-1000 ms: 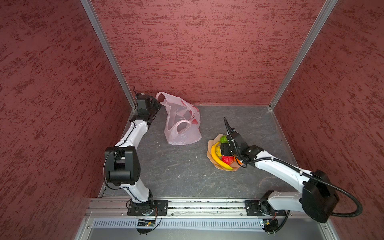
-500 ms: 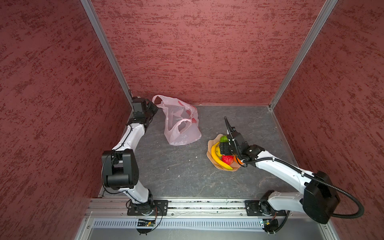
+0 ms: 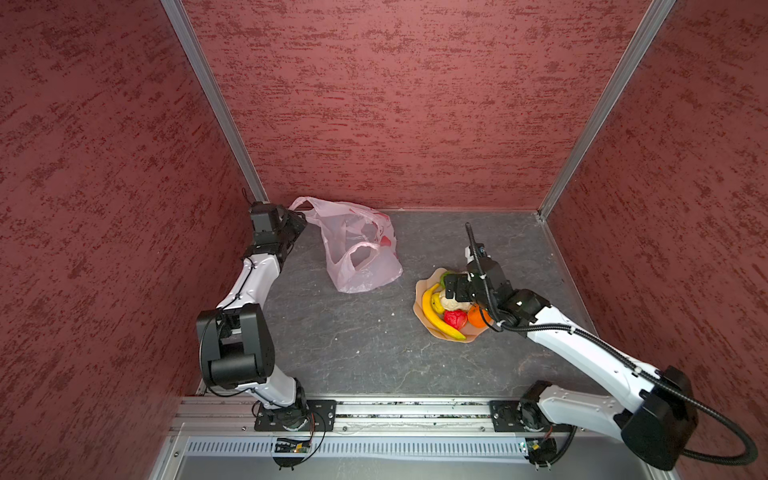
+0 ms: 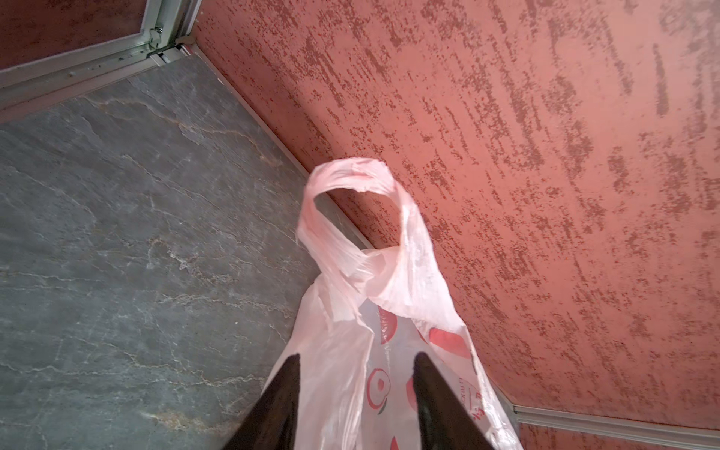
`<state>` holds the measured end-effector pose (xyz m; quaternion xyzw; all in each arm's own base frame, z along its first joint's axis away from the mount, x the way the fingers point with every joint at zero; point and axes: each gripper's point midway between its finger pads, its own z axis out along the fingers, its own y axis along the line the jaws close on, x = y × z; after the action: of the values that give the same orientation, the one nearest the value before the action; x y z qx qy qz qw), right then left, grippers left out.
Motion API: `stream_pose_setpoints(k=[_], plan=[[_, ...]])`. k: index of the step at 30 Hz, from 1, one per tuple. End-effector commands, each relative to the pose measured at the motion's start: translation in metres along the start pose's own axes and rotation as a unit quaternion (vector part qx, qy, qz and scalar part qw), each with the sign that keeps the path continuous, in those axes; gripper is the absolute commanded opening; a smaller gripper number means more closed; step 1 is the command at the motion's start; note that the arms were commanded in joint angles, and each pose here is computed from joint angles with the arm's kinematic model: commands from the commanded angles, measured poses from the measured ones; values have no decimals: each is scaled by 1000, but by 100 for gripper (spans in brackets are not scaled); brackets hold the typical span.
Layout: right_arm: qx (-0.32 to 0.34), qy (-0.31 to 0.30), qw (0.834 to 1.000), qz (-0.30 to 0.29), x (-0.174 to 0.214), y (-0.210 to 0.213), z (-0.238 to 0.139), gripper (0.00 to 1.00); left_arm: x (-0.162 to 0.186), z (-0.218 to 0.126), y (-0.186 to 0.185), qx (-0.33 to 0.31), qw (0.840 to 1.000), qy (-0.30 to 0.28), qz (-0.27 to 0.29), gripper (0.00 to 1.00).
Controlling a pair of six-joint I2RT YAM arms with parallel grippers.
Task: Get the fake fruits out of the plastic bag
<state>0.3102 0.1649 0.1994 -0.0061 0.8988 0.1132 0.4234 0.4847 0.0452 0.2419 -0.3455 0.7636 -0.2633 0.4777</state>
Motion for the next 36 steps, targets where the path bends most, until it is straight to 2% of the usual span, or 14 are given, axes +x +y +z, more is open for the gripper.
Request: stream_pose_setpoints(k=[1,7,12,24,31,36], plan=[[13,-27,999,11,-20,-8,-12,97,-5,-17,-9,24,1000,-4,17,62],[7,-41,999,23,-29,-13,-19,98,-5,-44,-12,36,999,-6,30,87],[2,-46,999,28,-33,-15,-19,98,3,-75,-14,51,998,-7,32,100],[7,-65,997,33,-45,-29,-26,99,33,-159,-12,61,998,-3,35,100],[34,-87,995,35,-49,-49,-30,99,41,-206,-11,49,996,-30,64,100],[61,-120,990,47,-54,-73,-36,99,45,-221,6,19,996,-59,70,100]])
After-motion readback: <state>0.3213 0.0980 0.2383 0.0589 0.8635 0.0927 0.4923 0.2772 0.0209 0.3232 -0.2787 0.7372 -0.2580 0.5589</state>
